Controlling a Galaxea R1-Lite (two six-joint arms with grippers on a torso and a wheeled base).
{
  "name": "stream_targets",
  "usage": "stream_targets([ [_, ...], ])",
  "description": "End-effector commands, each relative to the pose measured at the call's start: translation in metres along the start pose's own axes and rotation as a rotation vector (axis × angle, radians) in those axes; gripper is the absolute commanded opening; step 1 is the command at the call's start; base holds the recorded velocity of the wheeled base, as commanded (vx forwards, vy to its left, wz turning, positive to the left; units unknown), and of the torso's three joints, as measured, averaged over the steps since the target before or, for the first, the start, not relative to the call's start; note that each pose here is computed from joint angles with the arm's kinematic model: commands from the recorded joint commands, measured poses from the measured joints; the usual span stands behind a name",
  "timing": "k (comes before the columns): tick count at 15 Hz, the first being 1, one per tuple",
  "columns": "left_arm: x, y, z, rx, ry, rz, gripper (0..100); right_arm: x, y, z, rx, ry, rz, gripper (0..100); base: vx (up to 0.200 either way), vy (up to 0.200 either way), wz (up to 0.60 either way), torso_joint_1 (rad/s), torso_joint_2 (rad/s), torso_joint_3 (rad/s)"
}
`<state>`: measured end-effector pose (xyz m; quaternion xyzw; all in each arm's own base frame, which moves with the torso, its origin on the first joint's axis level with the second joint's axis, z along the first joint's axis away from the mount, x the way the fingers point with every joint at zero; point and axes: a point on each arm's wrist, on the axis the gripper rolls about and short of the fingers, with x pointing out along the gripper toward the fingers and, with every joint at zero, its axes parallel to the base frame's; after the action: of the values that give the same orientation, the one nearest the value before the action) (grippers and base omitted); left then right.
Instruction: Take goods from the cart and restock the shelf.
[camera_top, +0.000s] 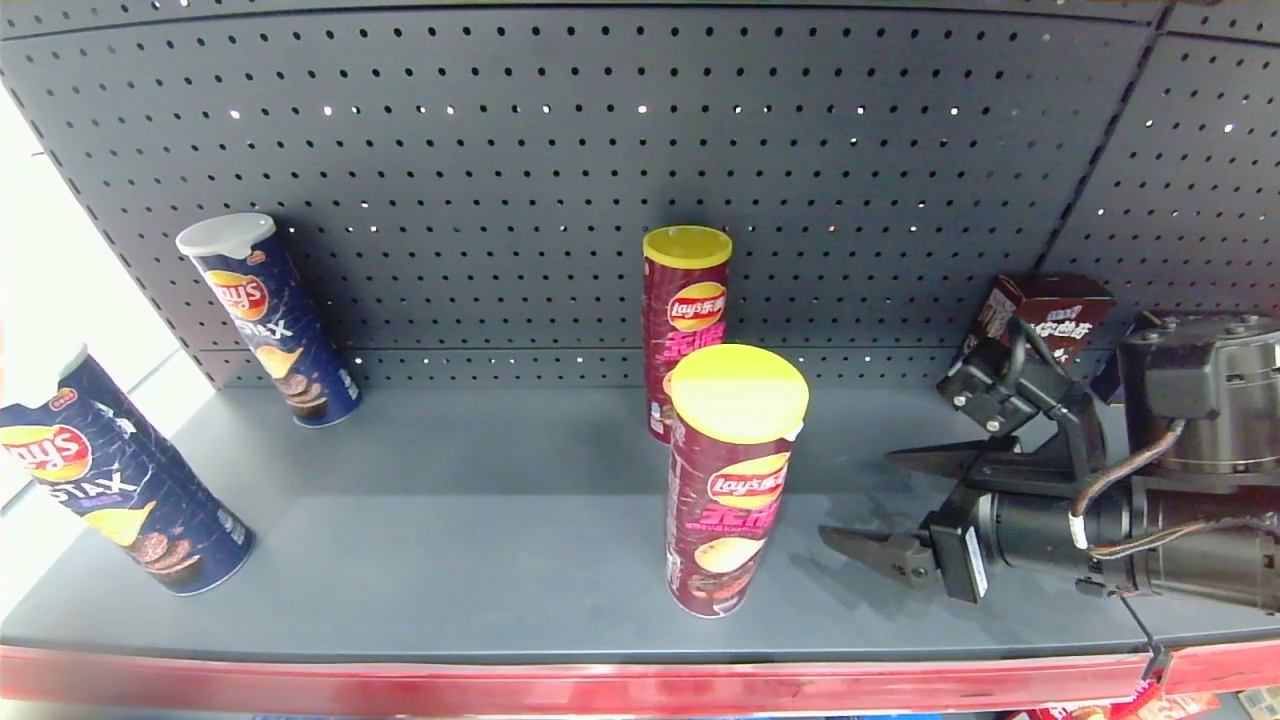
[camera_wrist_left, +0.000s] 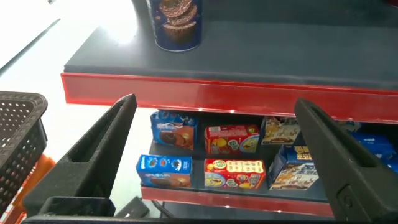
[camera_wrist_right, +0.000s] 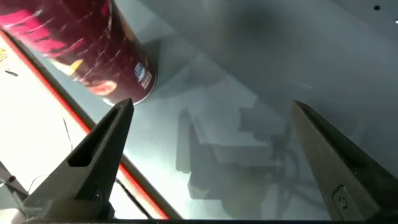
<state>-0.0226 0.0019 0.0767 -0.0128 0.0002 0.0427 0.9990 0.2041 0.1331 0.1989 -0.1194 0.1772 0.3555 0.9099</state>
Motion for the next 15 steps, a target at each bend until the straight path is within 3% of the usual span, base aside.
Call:
stream_targets([
  [1,0.000,0.000,0.000,0.000,0.005,0.001,100,0.008,0.000,-0.003,0.001,0.024,0.007,100,0.000,0.000,0.00,0.000,0.00,0.000],
  [15,0.000,0.000,0.000,-0.005,0.003,0.001,100,0.037,0.012,0.004,-0.024,0.046,0.048,100,0.000,0.000,0.00,0.000,0.00,0.000],
])
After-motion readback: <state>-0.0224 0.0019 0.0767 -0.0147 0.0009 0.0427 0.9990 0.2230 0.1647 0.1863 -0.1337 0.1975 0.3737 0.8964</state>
